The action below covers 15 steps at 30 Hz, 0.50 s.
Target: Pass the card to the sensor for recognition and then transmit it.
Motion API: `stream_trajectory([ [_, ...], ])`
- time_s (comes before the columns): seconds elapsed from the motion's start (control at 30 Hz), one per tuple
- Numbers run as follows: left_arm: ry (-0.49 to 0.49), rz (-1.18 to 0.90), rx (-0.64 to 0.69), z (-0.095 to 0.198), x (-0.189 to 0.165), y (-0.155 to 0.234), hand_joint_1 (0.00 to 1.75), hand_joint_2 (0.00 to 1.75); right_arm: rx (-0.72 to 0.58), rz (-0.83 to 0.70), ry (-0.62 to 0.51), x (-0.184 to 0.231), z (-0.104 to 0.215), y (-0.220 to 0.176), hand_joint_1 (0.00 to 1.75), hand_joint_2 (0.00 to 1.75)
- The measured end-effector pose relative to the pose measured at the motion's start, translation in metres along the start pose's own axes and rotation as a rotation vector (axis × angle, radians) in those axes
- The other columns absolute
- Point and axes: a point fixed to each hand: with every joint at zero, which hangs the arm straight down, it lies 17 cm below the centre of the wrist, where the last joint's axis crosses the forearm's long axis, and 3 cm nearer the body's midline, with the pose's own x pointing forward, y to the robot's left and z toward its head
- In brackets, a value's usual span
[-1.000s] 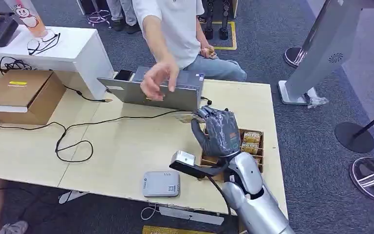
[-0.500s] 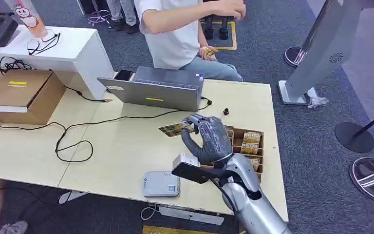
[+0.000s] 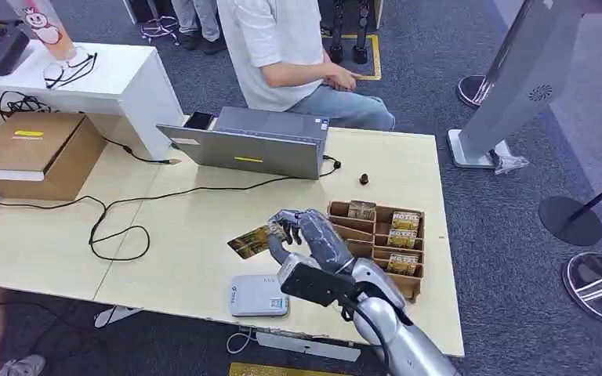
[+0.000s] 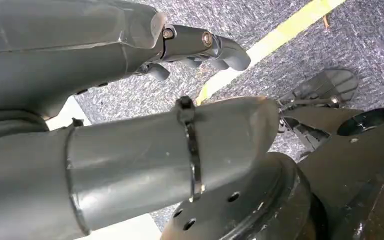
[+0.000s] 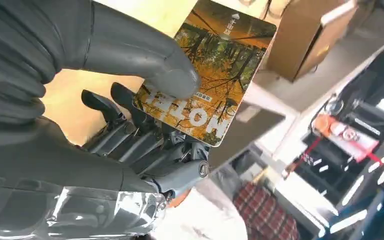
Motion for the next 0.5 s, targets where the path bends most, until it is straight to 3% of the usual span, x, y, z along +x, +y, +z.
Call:
stream_trajectory([
  [0.5, -0.005, 0.007, -0.017, -0.001, 0.001, -0.005, 0.00, 0.00, 0.079, -0.073, 0.088, -0.026, 0.009, 0.035, 1.75, 1.75],
])
